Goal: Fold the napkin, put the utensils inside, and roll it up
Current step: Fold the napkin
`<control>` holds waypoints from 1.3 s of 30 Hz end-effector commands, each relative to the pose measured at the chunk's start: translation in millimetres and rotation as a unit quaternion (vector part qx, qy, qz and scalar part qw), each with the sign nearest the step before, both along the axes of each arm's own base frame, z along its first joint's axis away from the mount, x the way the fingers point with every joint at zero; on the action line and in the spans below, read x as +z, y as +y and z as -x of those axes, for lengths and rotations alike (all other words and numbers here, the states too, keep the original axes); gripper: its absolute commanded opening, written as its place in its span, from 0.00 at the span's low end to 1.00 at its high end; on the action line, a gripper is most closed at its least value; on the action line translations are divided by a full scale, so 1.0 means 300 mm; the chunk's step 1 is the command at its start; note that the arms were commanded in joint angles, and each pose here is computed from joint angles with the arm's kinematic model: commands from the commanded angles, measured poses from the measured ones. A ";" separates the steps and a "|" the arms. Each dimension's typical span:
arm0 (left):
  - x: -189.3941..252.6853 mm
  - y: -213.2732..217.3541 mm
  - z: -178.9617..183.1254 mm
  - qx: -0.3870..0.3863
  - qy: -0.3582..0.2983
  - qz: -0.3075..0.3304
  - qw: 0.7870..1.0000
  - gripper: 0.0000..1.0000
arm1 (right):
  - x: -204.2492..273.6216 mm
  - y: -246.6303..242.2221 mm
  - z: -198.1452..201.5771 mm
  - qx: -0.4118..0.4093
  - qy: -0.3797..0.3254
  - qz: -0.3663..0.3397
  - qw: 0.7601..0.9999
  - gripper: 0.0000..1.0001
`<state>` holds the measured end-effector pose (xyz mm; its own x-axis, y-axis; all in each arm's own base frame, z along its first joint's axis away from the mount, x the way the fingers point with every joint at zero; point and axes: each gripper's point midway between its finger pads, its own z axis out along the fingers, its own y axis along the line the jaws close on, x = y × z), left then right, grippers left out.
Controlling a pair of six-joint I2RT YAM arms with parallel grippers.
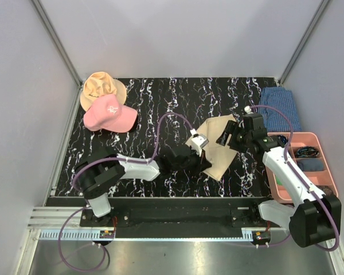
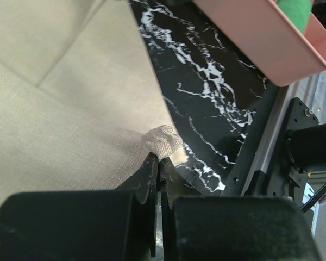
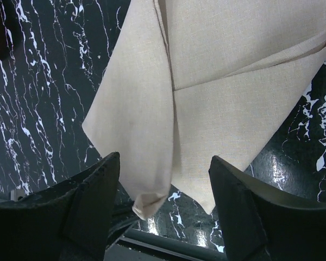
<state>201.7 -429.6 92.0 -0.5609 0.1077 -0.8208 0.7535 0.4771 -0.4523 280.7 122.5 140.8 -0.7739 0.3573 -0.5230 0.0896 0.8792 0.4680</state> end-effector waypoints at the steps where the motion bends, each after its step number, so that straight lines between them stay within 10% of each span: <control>1: 0.098 -0.098 0.008 -0.027 -0.048 0.034 0.998 0.00 | 0.016 -0.003 0.010 -0.003 -0.010 -0.006 1.000 0.75; 24: -0.060 -0.216 0.091 -0.078 -0.017 -0.020 0.997 0.00 | -0.021 -0.044 0.023 -0.047 0.000 0.006 0.999 0.77; 30: -0.052 -0.244 0.135 -0.106 -0.004 -0.002 0.994 0.76 | -0.041 -0.077 0.022 -0.074 0.010 0.022 0.997 0.78; 39: 0.148 -0.238 0.180 -0.126 -0.007 0.073 0.989 0.99 | -0.144 -0.143 0.113 -0.107 0.084 0.036 0.990 0.79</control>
<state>156.3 -493.4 68.5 -0.5581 0.2471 -0.7921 0.8182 0.3230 -0.4757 262.0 91.5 109.8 -0.7608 0.4531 -0.4647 0.2801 0.8751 0.3946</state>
